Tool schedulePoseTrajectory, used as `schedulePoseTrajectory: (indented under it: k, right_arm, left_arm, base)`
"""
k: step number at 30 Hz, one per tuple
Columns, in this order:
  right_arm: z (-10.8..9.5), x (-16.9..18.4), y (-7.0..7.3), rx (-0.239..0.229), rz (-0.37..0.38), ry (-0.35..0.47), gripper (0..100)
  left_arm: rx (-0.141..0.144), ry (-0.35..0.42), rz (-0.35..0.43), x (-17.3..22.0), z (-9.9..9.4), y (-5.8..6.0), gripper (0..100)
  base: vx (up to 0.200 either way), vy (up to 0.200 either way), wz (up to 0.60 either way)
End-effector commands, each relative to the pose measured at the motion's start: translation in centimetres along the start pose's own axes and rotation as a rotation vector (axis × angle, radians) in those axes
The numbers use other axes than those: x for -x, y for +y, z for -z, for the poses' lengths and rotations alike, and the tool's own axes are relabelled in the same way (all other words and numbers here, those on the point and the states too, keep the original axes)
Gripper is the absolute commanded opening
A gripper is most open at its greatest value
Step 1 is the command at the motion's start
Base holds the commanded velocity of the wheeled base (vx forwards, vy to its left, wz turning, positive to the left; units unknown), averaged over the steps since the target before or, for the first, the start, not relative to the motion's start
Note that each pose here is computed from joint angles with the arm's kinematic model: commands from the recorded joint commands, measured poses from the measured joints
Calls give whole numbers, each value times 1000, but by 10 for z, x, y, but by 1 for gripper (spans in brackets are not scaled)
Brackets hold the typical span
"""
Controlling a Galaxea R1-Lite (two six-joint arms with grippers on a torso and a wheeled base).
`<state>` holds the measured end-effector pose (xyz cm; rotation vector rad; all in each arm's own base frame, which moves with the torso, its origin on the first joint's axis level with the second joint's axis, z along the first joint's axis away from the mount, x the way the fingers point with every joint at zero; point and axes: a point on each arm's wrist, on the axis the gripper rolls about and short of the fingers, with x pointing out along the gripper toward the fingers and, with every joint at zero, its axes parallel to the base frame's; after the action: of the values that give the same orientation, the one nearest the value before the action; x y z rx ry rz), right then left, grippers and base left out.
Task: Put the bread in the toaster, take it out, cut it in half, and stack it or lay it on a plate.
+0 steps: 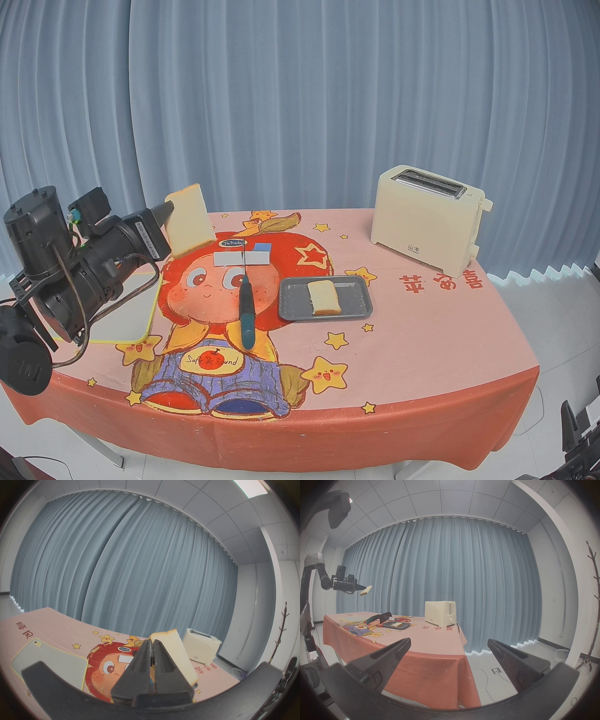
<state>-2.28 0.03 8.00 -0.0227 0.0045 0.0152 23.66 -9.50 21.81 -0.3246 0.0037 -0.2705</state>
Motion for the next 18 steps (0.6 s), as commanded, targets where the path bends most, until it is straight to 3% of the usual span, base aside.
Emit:
schedulePoseTrajectory:
  k: [1,3,4,5,9,18]
  right_arm:
    - [5,0,0,0,0,0,100]
    - [5,0,0,0,0,0,100]
    - [5,0,0,0,0,0,100]
    - [5,0,0,0,0,0,100]
    - [5,0,0,0,0,0,100]
    - [5,0,0,0,0,0,100]
  left_arm:
    - [-67,97,-25,-17,28,5,0]
    - [-150,123,-25,-22,36,7,0]
    - [-158,120,-22,-22,35,6,0]
    - [-158,120,-22,-22,35,6,0]
    - [-167,94,72,-25,31,-19,0]
    - [-173,124,119,-43,39,-37,0]
  base:
    - [0,0,0]
    - [0,0,0]
    - [0,0,0]
    - [0,0,0]
    - [0,0,0]
    - [0,0,0]
